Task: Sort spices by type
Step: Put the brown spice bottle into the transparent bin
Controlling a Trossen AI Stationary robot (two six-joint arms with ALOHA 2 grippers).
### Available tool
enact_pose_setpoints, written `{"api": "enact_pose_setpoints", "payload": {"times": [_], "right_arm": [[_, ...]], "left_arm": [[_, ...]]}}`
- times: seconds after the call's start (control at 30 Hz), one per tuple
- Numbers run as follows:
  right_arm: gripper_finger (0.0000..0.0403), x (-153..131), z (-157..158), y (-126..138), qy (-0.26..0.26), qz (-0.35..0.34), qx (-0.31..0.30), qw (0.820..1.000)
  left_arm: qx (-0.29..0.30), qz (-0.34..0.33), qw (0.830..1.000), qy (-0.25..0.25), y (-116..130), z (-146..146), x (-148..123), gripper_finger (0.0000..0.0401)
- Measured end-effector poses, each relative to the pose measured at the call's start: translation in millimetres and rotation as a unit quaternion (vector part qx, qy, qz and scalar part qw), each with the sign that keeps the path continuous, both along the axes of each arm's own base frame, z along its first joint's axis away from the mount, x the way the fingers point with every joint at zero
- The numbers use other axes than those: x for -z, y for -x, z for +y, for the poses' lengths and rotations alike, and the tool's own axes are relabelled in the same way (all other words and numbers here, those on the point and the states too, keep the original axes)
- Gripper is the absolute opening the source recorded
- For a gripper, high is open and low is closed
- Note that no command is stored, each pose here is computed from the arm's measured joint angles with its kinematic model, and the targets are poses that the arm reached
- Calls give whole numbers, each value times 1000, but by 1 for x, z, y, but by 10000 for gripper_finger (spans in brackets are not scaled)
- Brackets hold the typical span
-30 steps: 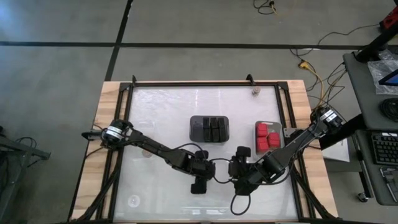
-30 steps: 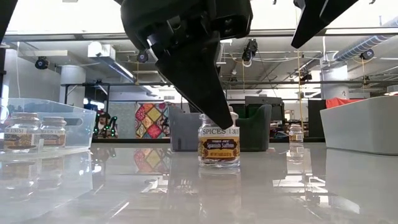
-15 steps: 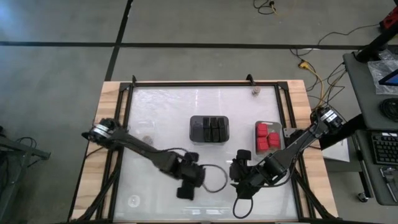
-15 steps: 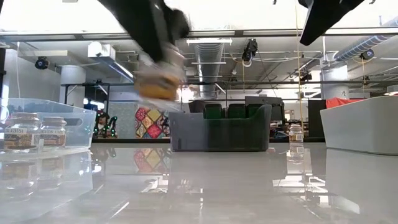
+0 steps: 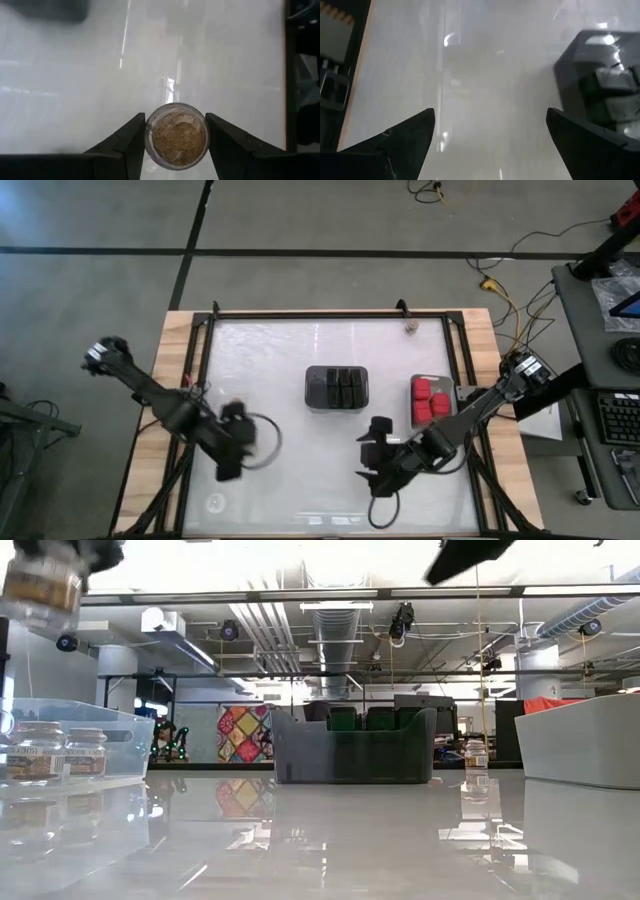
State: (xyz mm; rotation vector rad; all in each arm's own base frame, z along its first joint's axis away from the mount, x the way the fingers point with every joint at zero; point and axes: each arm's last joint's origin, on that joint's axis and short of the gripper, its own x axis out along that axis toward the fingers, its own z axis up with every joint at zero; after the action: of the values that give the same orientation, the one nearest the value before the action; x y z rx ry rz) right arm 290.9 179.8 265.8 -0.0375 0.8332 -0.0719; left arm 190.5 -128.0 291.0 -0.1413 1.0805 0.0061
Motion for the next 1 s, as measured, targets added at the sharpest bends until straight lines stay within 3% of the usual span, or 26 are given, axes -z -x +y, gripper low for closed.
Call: {"api": "enact_pose_setpoints", "payload": {"times": [0.2,0.37,0.67,1.0], "right_arm": [[373,-7,-18,-21,-22,-53,29,998],[373,-11,-31,-30,-21,-78,56,995],[373,-18,-45,-44,-19,-125,70,990],[373,-20,-58,-50,-10,-134,79,988]], "left_arm": [[-34,25,999,-1,56,40,6,162],[-54,48,997,-20,87,63,8,162],[-54,53,997,-32,98,71,32,162],[-50,71,995,-45,91,66,64,162]]}}
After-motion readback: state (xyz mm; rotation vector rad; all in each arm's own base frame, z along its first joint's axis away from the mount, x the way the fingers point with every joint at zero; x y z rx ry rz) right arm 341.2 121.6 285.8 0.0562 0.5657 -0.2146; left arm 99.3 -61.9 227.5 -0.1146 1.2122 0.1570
